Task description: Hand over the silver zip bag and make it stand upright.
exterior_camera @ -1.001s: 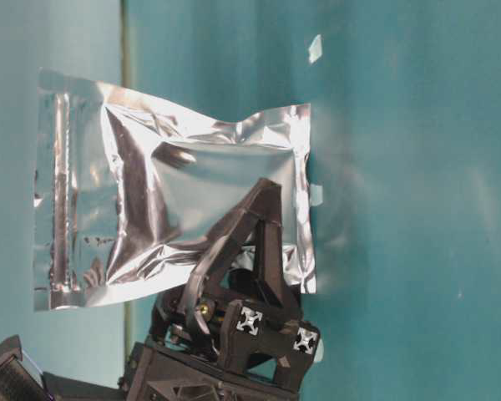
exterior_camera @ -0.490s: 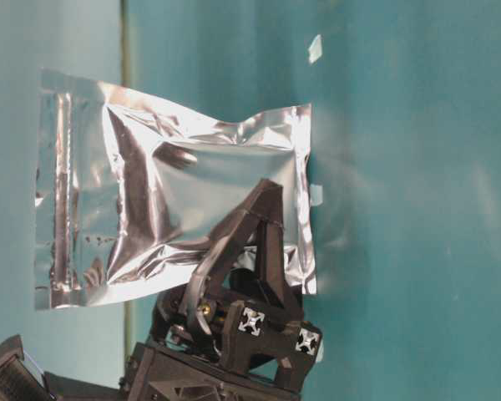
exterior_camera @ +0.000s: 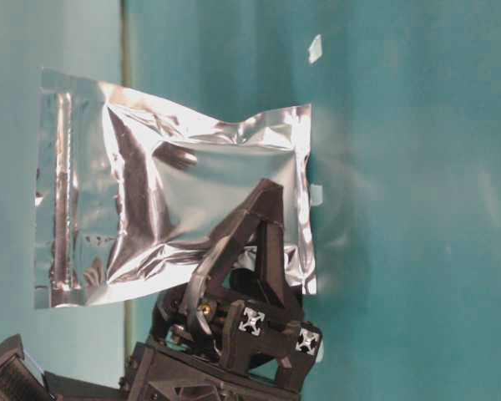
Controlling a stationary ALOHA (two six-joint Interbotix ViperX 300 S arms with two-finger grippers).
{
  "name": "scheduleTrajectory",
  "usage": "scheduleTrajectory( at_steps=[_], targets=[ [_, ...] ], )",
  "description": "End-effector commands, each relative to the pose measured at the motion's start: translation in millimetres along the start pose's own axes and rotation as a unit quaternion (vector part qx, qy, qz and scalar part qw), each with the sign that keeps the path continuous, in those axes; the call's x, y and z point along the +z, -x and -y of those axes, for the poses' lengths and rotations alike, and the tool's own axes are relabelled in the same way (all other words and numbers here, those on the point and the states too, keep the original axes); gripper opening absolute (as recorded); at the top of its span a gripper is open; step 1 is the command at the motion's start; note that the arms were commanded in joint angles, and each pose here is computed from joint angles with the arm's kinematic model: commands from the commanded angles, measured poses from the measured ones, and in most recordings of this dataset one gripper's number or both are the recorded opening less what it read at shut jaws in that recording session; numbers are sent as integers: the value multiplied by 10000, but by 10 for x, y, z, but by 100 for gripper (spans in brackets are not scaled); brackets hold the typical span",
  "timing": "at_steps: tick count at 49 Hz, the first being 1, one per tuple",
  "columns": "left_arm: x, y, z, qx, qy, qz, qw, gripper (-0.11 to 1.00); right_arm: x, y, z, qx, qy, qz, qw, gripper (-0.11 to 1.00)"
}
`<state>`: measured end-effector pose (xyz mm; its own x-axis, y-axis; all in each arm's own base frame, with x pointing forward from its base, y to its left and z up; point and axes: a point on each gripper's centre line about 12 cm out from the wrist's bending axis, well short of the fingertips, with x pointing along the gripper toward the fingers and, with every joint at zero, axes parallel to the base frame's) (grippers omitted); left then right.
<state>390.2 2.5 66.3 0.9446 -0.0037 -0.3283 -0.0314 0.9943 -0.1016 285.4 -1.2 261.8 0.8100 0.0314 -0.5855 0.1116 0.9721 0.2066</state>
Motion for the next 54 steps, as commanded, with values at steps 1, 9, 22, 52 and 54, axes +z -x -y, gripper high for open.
scheduleTrajectory(
  at_steps=[1,9,22,52,54],
  targets=[
    [15,0,60,-84,-46,14,10000,30,60,39,-23,40,-32,140,9999,97],
    [15,0,60,-84,-46,14,10000,30,54,38,-22,38,-24,132,9999,97],
    [8,3,58,-77,-41,-1,10000,30,57,36,-21,40,-25,163,9999,97],
    [-10,-1,75,-97,-54,-64,9999,30,55,36,-30,52,-24,160,9999,96],
    [-5,0,75,-97,-54,-64,9999,30,48,34,-33,56,-20,151,9999,96]
  ],
)
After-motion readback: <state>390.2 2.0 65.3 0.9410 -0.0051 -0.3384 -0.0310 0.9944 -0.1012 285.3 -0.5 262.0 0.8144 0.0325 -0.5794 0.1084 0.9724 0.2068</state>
